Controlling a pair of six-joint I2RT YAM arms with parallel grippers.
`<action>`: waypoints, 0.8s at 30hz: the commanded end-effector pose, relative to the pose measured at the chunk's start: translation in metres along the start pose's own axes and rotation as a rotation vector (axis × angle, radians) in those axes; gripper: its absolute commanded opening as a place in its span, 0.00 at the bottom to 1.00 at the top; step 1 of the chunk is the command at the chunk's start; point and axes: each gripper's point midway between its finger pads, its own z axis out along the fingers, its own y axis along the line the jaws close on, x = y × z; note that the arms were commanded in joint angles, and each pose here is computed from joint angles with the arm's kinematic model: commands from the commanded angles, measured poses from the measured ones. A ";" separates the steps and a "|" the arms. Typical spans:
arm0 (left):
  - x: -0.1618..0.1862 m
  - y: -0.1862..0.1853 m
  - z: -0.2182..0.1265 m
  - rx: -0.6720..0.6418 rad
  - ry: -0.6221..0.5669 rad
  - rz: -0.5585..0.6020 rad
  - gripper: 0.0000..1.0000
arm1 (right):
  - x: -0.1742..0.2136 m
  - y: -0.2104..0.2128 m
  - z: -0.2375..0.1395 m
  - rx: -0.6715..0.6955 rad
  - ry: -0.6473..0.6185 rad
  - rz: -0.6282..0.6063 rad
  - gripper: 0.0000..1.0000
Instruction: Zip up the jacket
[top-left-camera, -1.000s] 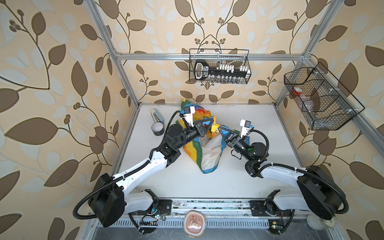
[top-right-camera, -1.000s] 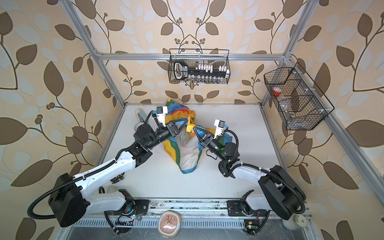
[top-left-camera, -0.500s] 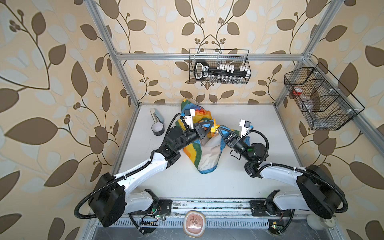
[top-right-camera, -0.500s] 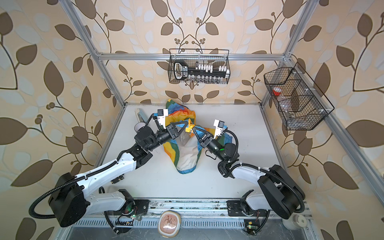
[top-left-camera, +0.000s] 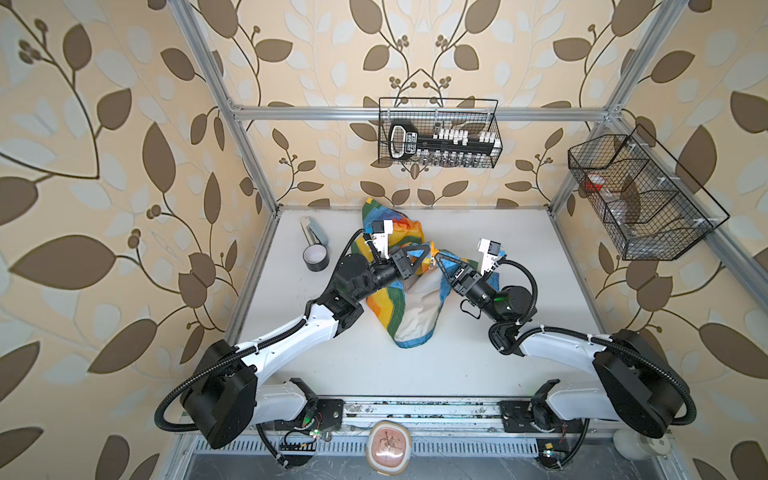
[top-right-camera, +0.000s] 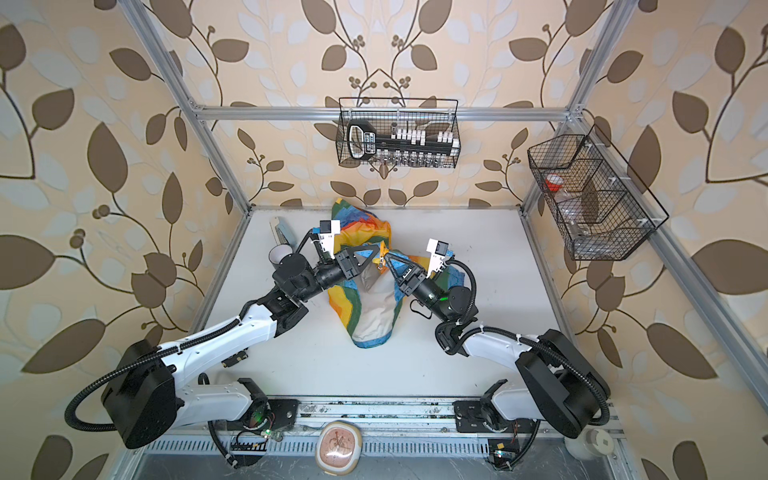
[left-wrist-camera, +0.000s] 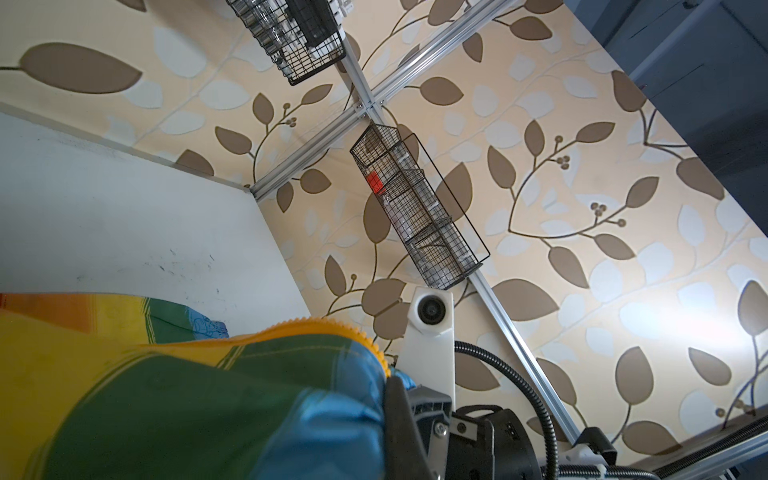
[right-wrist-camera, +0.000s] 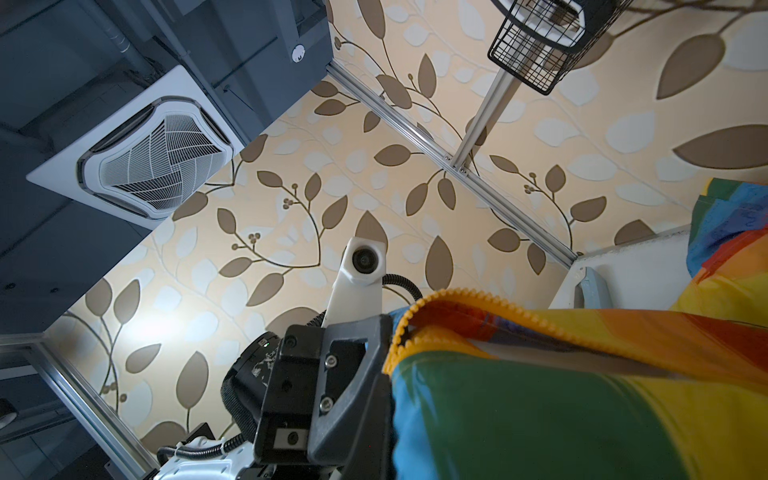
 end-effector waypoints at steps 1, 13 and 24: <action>-0.008 -0.019 -0.003 0.075 -0.031 0.029 0.00 | -0.017 0.031 0.004 -0.099 -0.057 -0.013 0.00; -0.012 -0.024 -0.010 0.070 -0.052 0.042 0.00 | -0.019 0.031 0.004 -0.097 -0.069 -0.004 0.00; -0.014 -0.024 -0.011 0.061 -0.062 0.050 0.00 | -0.017 0.032 0.004 -0.089 -0.057 -0.012 0.00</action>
